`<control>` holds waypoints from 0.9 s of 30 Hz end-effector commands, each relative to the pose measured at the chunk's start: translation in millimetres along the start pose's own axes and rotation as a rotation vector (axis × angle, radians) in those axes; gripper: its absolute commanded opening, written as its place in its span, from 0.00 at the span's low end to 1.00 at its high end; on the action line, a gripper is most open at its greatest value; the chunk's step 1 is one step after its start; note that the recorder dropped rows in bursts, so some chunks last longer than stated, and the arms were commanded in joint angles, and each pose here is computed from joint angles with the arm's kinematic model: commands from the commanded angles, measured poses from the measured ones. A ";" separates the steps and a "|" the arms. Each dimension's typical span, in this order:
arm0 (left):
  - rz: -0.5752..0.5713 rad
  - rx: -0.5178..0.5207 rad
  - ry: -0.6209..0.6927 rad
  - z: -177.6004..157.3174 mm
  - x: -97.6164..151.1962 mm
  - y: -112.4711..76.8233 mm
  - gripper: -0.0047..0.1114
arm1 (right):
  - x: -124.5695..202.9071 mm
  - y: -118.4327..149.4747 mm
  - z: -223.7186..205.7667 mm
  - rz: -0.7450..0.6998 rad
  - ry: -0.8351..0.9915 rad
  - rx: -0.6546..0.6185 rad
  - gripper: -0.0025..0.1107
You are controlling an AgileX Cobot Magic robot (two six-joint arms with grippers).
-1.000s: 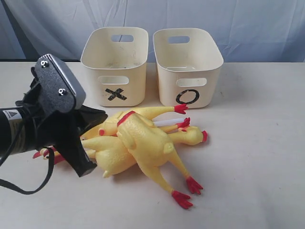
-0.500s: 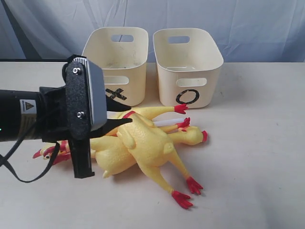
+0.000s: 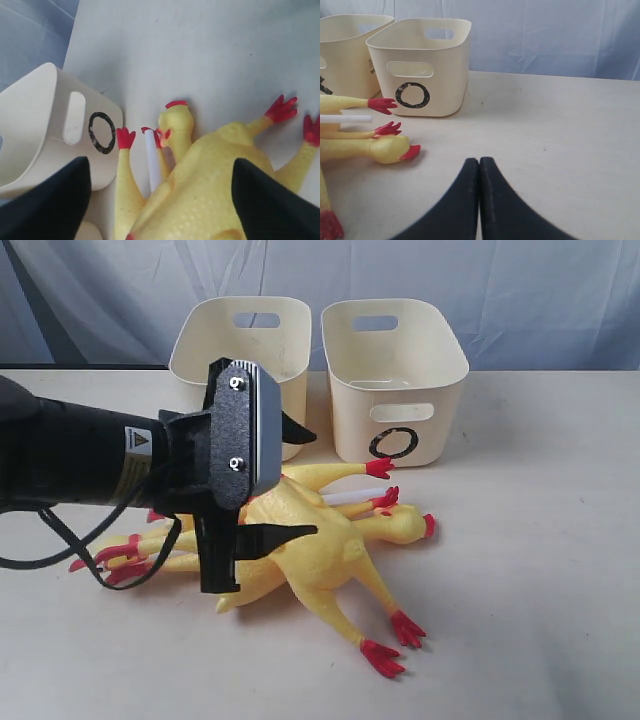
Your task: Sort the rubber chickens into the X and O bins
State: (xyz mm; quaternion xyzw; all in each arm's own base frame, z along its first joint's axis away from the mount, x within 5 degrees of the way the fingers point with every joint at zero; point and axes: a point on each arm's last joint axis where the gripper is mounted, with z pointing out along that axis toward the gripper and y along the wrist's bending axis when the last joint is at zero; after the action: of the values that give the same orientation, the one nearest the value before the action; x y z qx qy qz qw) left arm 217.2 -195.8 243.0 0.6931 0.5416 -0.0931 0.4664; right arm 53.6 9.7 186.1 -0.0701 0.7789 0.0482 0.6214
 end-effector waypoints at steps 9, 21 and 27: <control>-0.012 0.120 -0.061 16.0 -8.9 -16.0 0.69 | 0.5 0.3 0.0 -0.002 -0.008 -0.005 0.02; -0.168 0.086 -0.052 15.5 -13.0 -6.8 0.68 | 0.5 0.3 0.0 -0.002 -0.008 -0.005 0.02; -0.173 0.086 -0.051 15.5 -13.0 -6.8 0.68 | 0.5 1.8 -0.1 -0.008 -0.008 -0.031 0.02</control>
State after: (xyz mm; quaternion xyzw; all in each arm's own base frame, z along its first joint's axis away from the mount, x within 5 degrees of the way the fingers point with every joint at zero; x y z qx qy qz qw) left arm 212.1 -214.6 237.6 0.6663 0.5785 -0.1710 0.4384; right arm 53.4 10.8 186.1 -0.0783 0.7781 0.0548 0.6209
